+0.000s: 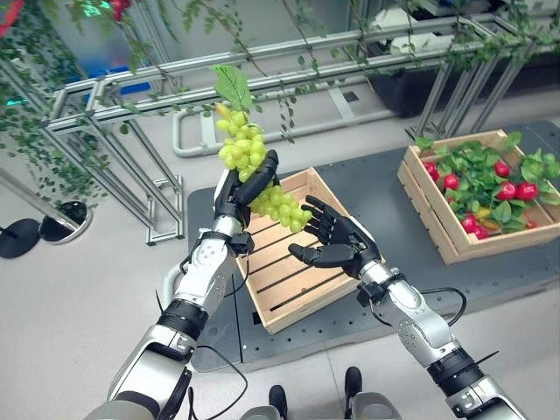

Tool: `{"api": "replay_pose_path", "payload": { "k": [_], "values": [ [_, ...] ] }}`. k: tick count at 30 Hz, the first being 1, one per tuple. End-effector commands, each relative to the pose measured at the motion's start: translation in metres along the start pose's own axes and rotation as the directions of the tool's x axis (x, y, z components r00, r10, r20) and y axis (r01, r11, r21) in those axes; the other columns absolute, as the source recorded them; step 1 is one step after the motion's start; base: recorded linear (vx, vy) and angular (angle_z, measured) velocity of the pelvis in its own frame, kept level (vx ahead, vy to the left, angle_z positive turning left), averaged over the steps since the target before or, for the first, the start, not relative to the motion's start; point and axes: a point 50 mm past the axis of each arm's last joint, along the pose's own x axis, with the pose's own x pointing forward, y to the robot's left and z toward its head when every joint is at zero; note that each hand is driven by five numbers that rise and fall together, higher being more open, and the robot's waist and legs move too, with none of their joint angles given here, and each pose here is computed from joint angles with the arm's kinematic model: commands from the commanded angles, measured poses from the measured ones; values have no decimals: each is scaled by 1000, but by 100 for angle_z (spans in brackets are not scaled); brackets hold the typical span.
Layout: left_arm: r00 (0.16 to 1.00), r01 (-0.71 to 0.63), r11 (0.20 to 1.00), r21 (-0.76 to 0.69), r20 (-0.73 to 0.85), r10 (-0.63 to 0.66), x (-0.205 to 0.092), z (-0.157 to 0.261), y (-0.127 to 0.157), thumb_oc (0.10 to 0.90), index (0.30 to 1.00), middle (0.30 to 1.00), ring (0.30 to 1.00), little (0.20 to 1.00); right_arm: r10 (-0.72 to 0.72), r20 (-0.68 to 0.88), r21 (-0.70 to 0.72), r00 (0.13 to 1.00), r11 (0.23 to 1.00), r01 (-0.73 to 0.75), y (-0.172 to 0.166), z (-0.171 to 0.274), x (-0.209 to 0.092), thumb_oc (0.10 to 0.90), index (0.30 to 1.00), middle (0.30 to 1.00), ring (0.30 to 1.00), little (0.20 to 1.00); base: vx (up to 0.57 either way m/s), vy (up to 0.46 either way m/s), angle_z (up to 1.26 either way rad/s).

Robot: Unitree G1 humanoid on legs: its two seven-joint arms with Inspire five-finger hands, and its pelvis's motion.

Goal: Pick up the fruits from the basket on one side to the basket on the other side

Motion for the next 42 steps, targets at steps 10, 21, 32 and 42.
{"api": "replay_pose_path", "payload": {
  "k": [10,21,32,42],
  "values": [
    [899,208,877,432,269,-346,15,70,-34,400,300,300,300,300,127,44,35,991,991,-128,29,28,28,800,900,900,900,900,5,-14,1],
    [818,258,771,583,293,-495,7,81,-56,400,300,300,300,300,173,59,141,983,973,-180,41,29,33,800,900,900,900,900,0,0,0],
    [790,309,731,609,263,-554,3,73,-68,400,300,300,300,300,181,142,229,973,951,-210,52,43,38,800,900,900,900,900,3,0,0],
    [795,339,731,593,236,-560,0,61,-75,400,300,300,300,300,83,274,359,958,916,-182,54,54,41,400,300,300,300,300,6,0,0]
  ]
}}
